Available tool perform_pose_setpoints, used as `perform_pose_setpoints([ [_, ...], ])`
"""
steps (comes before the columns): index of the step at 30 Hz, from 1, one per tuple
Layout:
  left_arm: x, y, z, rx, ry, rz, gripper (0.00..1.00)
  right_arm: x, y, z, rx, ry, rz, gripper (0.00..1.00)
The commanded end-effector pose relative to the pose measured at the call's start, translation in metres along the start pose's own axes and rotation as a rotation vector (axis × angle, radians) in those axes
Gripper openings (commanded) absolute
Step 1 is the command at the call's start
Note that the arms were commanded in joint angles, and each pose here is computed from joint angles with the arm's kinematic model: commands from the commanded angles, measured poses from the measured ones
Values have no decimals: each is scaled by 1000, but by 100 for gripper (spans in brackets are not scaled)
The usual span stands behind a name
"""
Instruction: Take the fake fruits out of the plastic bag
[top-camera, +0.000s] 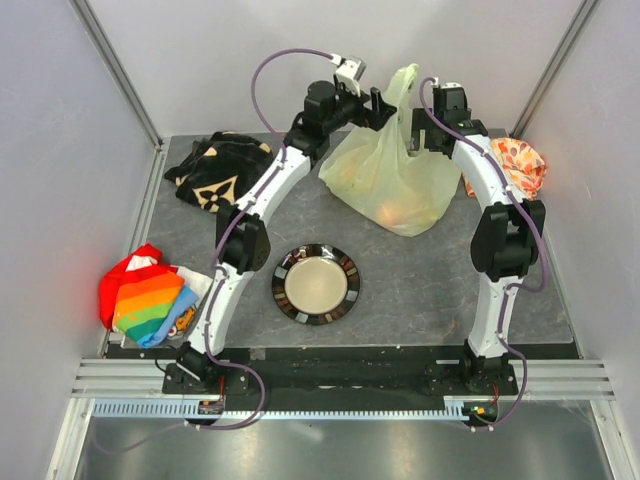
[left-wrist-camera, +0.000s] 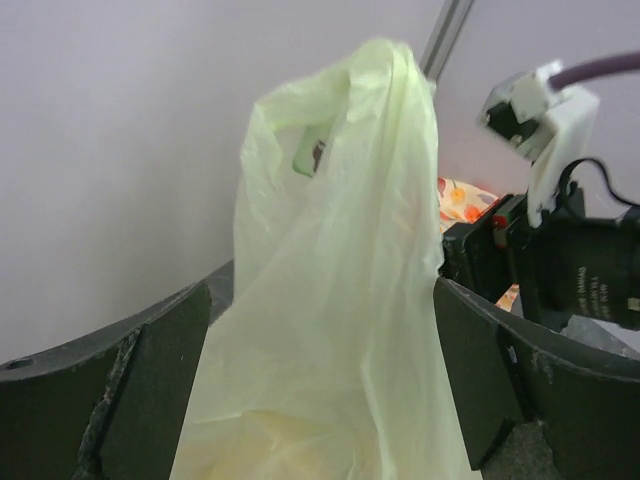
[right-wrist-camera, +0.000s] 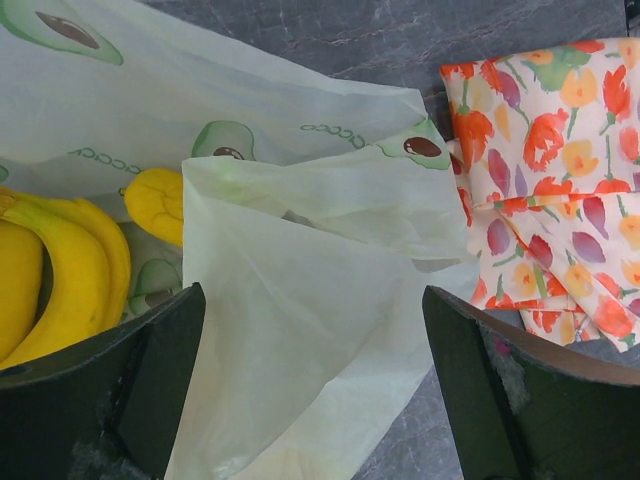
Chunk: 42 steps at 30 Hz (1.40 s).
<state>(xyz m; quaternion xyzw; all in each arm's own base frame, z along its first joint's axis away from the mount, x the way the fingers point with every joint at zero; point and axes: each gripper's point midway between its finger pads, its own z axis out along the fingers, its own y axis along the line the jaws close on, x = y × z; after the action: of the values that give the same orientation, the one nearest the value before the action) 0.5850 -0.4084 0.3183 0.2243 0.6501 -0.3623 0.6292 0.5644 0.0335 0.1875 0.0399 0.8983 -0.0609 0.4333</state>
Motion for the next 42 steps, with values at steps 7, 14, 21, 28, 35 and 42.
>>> perform_pose_setpoints([
  [7,-20,-28,27,-17,-192,41,2,-8,2,-9,11,-34,-17,74],
  [14,-74,-21,-47,31,-69,-26,2,-27,11,5,-44,-78,-72,19],
  [21,-49,-48,-170,70,126,126,2,-37,8,-37,-96,-100,-132,0],
  [28,33,-70,-256,85,374,83,2,79,-8,-133,-178,104,-126,0],
  [35,3,-83,-244,136,309,173,62,81,-14,-180,-198,53,-81,33],
  [42,-27,-68,-203,84,262,132,67,-49,19,-160,-278,-203,-1,72],
])
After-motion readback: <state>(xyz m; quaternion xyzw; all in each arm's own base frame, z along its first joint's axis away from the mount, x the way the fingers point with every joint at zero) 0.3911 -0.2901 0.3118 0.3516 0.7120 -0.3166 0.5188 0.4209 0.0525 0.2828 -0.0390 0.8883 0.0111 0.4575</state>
